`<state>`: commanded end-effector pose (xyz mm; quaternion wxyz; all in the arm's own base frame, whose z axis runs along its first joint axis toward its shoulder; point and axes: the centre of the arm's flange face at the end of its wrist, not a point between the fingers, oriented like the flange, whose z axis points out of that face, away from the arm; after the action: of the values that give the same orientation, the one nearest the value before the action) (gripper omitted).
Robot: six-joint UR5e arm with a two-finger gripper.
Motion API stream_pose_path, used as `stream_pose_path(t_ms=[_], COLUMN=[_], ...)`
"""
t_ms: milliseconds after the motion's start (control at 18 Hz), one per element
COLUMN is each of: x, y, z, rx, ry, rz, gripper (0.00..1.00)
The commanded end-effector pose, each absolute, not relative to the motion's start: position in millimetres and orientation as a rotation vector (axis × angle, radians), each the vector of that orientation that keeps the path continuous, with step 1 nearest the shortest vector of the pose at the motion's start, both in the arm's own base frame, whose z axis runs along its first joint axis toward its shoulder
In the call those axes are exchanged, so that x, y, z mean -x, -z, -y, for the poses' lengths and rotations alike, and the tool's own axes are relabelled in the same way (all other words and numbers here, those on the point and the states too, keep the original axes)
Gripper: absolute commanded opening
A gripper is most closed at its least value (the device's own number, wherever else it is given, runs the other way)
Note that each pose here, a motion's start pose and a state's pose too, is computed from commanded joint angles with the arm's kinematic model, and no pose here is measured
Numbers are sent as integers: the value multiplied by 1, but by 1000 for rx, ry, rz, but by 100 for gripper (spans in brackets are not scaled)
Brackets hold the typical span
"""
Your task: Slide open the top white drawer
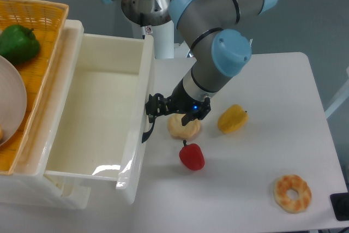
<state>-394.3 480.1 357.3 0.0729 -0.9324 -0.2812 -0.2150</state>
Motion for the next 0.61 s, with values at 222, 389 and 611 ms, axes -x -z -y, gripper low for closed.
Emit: stream_pose_path(t_ms=[222,389,611], x=[396,401,411], y=[-356,-363,-384], z=[-477,-472,-460], rx=[2801,2785,2745], ry=[650,636,594], rz=[856,863,863], gripper=[100,100,100])
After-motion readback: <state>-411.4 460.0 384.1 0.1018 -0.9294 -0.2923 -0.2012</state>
